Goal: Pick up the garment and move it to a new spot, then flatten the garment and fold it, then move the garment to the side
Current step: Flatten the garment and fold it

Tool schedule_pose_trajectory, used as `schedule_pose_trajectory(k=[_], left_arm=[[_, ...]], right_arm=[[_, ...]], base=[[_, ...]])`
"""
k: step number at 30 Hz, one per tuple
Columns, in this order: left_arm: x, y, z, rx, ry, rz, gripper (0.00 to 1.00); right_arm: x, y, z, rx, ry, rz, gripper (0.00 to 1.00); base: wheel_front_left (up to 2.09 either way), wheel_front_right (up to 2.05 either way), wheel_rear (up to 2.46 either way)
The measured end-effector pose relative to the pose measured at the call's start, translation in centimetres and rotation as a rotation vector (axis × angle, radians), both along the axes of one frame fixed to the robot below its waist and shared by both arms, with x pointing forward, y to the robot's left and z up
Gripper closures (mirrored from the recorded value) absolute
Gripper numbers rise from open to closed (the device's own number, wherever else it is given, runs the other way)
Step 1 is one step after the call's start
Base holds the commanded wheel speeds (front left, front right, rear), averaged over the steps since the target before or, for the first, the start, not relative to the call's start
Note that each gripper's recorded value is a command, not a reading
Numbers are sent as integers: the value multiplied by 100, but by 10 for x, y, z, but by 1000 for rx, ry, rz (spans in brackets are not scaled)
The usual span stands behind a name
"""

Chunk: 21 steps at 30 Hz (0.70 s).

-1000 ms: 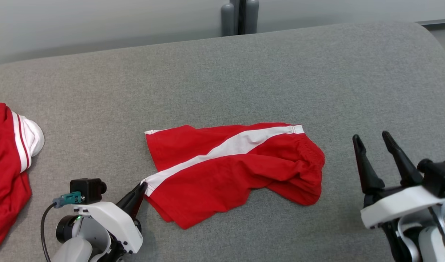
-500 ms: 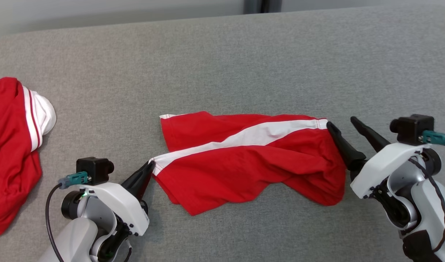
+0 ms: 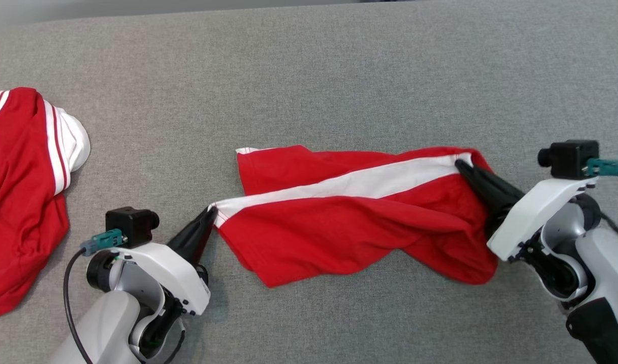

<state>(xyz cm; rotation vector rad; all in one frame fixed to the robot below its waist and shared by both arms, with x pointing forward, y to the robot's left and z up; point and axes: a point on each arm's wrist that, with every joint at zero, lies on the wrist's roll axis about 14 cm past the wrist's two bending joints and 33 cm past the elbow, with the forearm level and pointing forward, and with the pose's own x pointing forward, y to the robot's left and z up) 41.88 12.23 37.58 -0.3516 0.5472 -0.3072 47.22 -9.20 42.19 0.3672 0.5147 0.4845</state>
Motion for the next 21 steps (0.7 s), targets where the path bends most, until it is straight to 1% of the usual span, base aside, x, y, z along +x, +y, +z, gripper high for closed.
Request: schedule_pose_trajectory(k=[3, 5, 9, 12, 16, 19, 21], left_arm=[[10, 4, 16, 8, -72, 9, 100], [21, 6, 35, 17, -150, 13, 100], [39, 7, 90, 33, -335, 8, 100], [48, 5, 141, 39, -490, 8, 100], [47, 3, 209, 36, -678, 17, 100], [39, -2, 261, 21, -820, 28, 100], [31, -4, 289, 22, -889, 28, 100]], right_arm=[[10, -3, 25, 47, -80, -24, 100], [12, -6, 42, 69, -131, -32, 100], [17, -12, 92, 132, -262, -49, 100], [14, -17, 129, 170, -355, -50, 100], [2, -22, 177, 222, -470, -43, 100], [-10, -29, 203, 237, -532, -46, 100], [-19, -32, 218, 240, -572, -41, 100]], base=[[0, 0, 0], [0, 0, 0], [0, 0, 0], [0, 0, 0], [0, 0, 0], [0, 0, 0], [0, 0, 0]])
